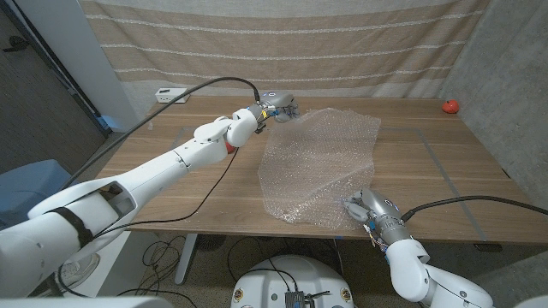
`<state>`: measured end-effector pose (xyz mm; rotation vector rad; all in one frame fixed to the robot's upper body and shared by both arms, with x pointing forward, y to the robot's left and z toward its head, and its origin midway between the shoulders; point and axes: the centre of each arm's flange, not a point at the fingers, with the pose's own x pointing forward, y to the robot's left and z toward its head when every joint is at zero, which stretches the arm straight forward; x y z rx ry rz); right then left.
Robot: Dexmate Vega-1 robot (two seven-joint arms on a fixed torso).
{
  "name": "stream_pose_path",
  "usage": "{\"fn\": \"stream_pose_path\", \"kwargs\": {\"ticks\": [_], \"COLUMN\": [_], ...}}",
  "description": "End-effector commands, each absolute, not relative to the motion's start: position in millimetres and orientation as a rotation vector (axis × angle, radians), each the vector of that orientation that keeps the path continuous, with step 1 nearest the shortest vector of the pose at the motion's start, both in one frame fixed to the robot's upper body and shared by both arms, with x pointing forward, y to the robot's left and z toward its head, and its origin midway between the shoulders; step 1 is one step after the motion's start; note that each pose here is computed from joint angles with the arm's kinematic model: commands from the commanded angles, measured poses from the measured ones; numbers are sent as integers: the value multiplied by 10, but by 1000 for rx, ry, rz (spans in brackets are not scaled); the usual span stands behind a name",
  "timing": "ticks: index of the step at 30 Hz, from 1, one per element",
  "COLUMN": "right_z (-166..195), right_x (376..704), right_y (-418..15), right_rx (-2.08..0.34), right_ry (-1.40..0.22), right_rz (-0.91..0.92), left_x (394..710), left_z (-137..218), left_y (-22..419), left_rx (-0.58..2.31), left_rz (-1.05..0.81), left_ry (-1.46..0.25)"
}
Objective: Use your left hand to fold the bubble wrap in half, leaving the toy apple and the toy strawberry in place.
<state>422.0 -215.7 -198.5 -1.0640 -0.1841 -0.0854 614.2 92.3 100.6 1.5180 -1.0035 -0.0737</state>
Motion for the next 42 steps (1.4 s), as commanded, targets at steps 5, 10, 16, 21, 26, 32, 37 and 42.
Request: {"fn": "stream_pose_path", "kwargs": {"ticks": [5, 10, 16, 21, 26, 32, 37, 42], "right_z": [-1948, -1936, -1945, -1939, -1935, -1943, -1952, -1949], "right_x": [4237, 4268, 4292, 4301, 4313, 4317, 4298, 4300], "right_y": [-2206, -2235, -2248, -2250, -2250, -2243, -2260, -2280], "right_rx": [-1068, -1072, -1070, -1070, -1072, -1075, -1077, -1084], "right_ry": [-181, -174, -171, -173, -173, -168, -159, -156], "right_rz": [-117, -119, -113, -112, -108, -101, -116, -119], "left_x": [5776, 5658, 5527, 5457, 5397, 5264, 5158, 5023], "left_z": [949, 943, 902, 863, 837, 822, 780, 694], "left_y": [872, 865, 854, 838, 786, 727, 728, 734], "left_rx": [1515, 1498, 1498, 1493, 1498, 1576, 1582, 1595], "left_rz": [-53, -88, -103, -127, -180, -65, 17, 178], "left_ry": [-1236, -1307, -1379, -1413, -1433, -1531, -1609, -1721]}}
